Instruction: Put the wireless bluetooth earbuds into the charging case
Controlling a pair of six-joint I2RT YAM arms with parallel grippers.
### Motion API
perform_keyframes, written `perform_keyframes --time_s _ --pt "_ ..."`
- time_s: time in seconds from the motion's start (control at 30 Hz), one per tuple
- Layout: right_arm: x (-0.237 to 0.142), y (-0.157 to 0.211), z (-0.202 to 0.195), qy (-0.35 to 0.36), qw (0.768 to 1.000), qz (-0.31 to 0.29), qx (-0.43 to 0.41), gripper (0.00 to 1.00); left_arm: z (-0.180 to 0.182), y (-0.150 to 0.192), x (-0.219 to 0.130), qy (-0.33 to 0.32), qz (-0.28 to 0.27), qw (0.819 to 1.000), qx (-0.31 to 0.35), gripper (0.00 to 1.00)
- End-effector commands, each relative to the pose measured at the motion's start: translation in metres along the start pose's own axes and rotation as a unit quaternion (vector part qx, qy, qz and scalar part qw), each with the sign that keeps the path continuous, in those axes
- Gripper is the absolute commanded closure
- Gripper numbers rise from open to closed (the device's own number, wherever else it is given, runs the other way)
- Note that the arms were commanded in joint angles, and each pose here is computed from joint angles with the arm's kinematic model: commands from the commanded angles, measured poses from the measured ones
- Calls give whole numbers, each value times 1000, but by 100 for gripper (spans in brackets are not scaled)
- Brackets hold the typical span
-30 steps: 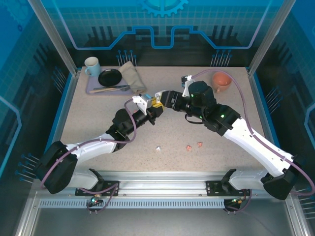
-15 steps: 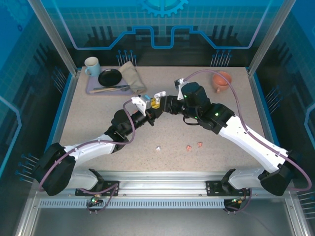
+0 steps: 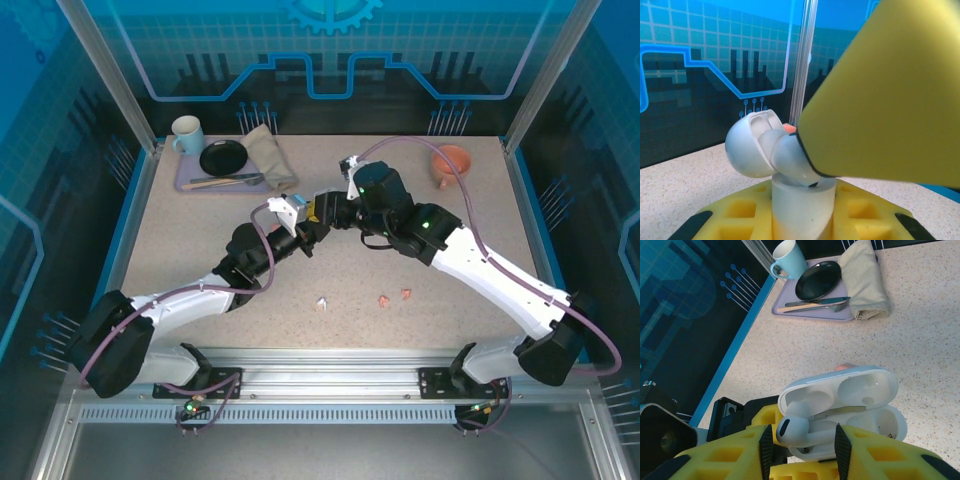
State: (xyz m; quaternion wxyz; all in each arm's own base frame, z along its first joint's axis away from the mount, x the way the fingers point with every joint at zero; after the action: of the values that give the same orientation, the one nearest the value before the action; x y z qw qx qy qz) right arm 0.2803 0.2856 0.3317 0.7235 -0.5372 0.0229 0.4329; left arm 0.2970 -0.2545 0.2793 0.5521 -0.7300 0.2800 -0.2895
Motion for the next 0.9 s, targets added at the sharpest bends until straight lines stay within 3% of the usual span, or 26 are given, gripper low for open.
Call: perform_keyframes --time_s 0.0,0.23,0.57,0.87 --pt "-2 -7 11 -9 1000 -7 -13 60 -9 -14 -3 20 -25 999 13 100" --pt "4 -5 10 -5 1000 -1 -13 60 -10 -15 -3 21 -26 999 12 100" --pt "5 -4 7 6 1000 3 -15 73 -10 -18 -2 22 -30 999 13 100" --pt "-13 -16 10 -12 999 -29 12 82 -9 -16 -2 18 -27 999 11 100"
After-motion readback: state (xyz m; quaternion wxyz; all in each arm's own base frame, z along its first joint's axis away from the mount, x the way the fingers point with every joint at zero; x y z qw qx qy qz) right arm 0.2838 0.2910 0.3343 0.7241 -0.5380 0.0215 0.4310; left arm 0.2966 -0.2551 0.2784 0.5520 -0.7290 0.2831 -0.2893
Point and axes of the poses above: each hand's point on the last joint's axis, 136 mm out from that joint toward the fingers, its own x axis out along the fingers, its own z axis along the line the jaws close on, y = z × x, the point moved 3 cm from there along -x, back along the fingers, and after that the axes turned 5 degrees about -x, right-handed, at the moved point
